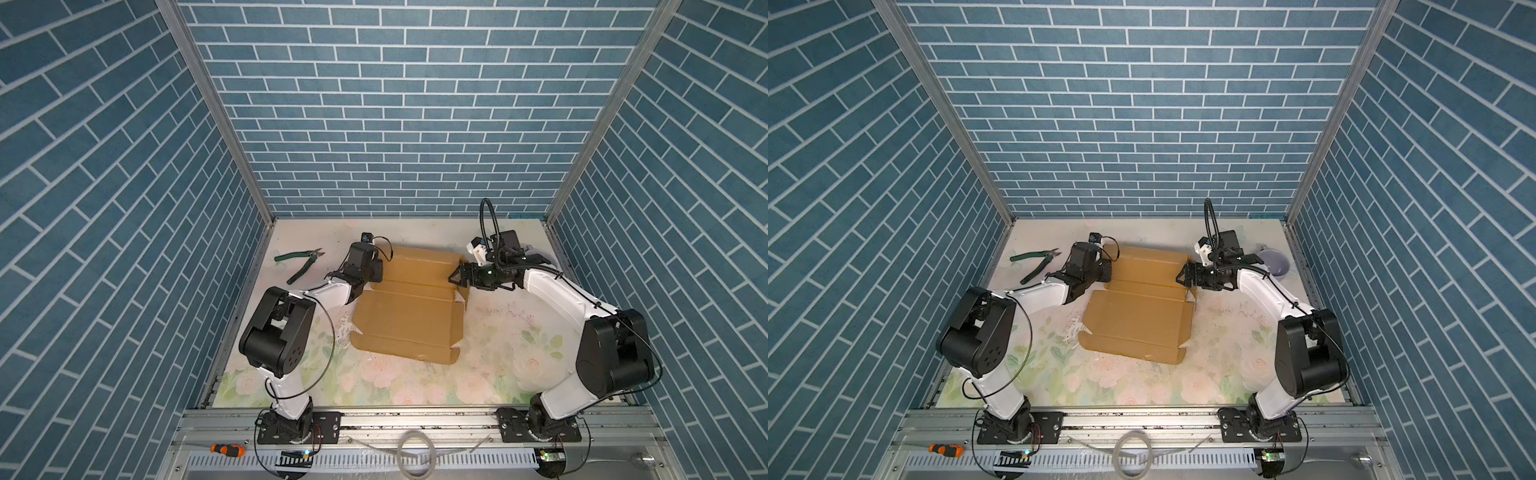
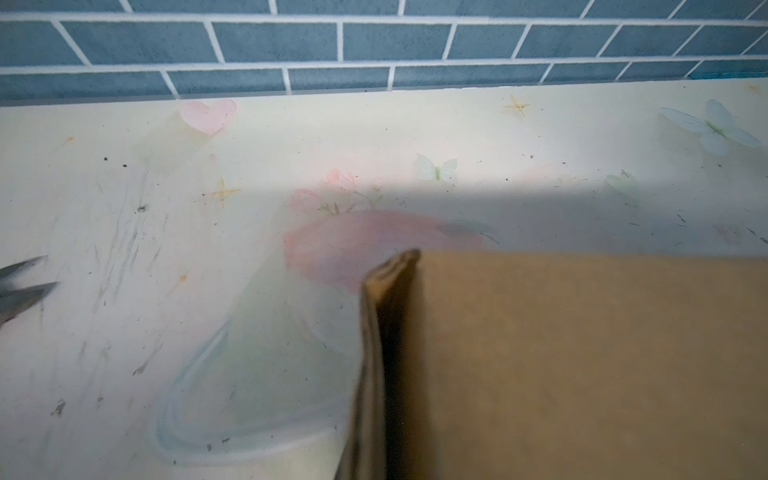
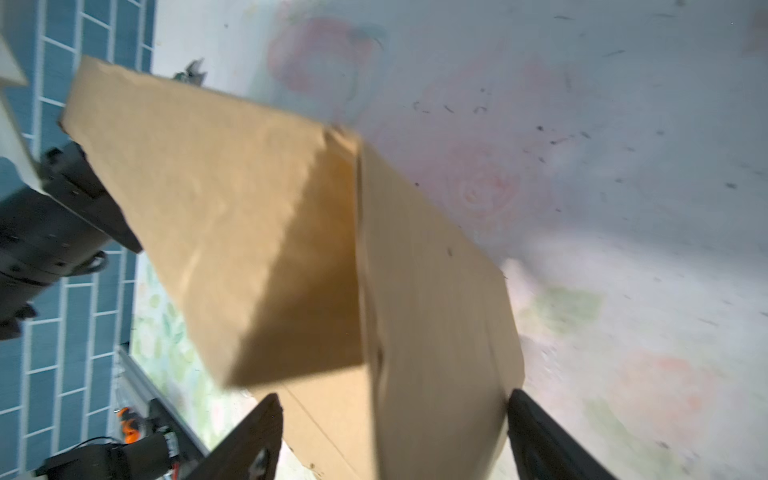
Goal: Fold the paper box
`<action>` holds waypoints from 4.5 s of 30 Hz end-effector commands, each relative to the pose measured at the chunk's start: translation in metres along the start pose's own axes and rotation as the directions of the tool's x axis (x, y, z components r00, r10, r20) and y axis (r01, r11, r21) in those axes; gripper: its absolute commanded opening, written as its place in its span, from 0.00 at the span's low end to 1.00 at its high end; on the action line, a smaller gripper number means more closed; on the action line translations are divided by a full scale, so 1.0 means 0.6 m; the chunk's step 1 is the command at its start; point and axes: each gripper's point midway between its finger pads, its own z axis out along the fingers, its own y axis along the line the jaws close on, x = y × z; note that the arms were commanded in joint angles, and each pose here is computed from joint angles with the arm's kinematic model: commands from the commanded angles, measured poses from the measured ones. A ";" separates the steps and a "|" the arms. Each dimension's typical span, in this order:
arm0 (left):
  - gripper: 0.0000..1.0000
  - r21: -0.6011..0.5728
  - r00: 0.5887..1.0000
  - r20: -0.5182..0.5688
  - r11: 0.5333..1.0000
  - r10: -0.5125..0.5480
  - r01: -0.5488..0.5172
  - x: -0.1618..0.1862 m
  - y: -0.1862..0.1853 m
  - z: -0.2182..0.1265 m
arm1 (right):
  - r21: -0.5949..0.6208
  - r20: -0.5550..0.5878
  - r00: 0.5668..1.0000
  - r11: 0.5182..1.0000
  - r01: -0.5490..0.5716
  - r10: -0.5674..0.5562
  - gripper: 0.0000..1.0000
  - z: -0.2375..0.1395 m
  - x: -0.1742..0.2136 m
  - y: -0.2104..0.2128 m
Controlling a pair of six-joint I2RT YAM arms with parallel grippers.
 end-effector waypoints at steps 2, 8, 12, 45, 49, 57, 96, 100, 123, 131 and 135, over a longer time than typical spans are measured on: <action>0.00 -0.019 0.996 -0.092 1.000 -0.017 0.016 0.038 0.008 -0.005 | 0.112 -0.039 0.999 0.993 0.033 -0.029 0.85 -0.032 0.052 -0.024; 0.00 -0.026 0.994 -0.108 1.000 0.005 -0.008 0.043 0.012 -0.003 | 0.208 -0.019 1.000 0.978 0.016 -0.013 0.77 -0.065 0.055 -0.045; 0.00 -0.034 0.990 -0.141 0.999 0.022 -0.027 0.046 0.015 -0.006 | 0.286 0.105 0.994 0.958 0.005 -0.037 0.71 -0.141 0.035 -0.029; 0.00 0.019 0.969 -0.245 0.999 0.038 -0.034 0.063 0.003 0.042 | 0.171 -0.269 0.963 0.983 0.061 -0.013 0.30 0.170 0.283 -0.049; 0.00 0.011 0.968 -0.246 0.999 0.043 -0.042 0.062 0.006 0.039 | 0.175 -0.222 0.975 0.982 0.075 -0.034 0.33 0.153 0.262 -0.040; 0.00 -0.011 0.965 -0.256 0.998 0.064 -0.069 0.066 0.015 0.036 | 0.135 -0.043 0.992 0.983 0.124 -0.119 0.51 0.017 0.147 0.022; 0.00 0.002 0.970 -0.241 0.999 0.045 -0.046 0.069 0.010 0.046 | -0.003 0.058 0.950 0.951 0.308 -0.308 0.79 0.016 -0.006 0.032; 0.00 0.006 0.971 -0.235 0.999 0.032 -0.032 0.068 0.007 0.047 | -0.013 0.061 0.953 0.954 0.298 -0.297 0.78 0.034 0.000 0.042; 0.00 0.002 0.935 -0.351 0.998 0.057 -0.060 0.079 0.018 0.041 | 0.049 0.151 0.896 0.909 0.415 -0.417 0.84 0.088 -0.043 0.014; 0.00 -0.009 0.925 -0.376 0.998 0.055 -0.063 0.078 0.038 0.038 | -0.036 0.194 0.881 0.894 0.446 -0.431 0.84 0.061 -0.032 0.017; 0.00 -0.009 0.922 -0.384 0.998 0.056 -0.065 0.078 0.044 0.038 | -0.143 0.276 0.896 0.907 0.396 -0.347 0.84 0.023 -0.038 0.035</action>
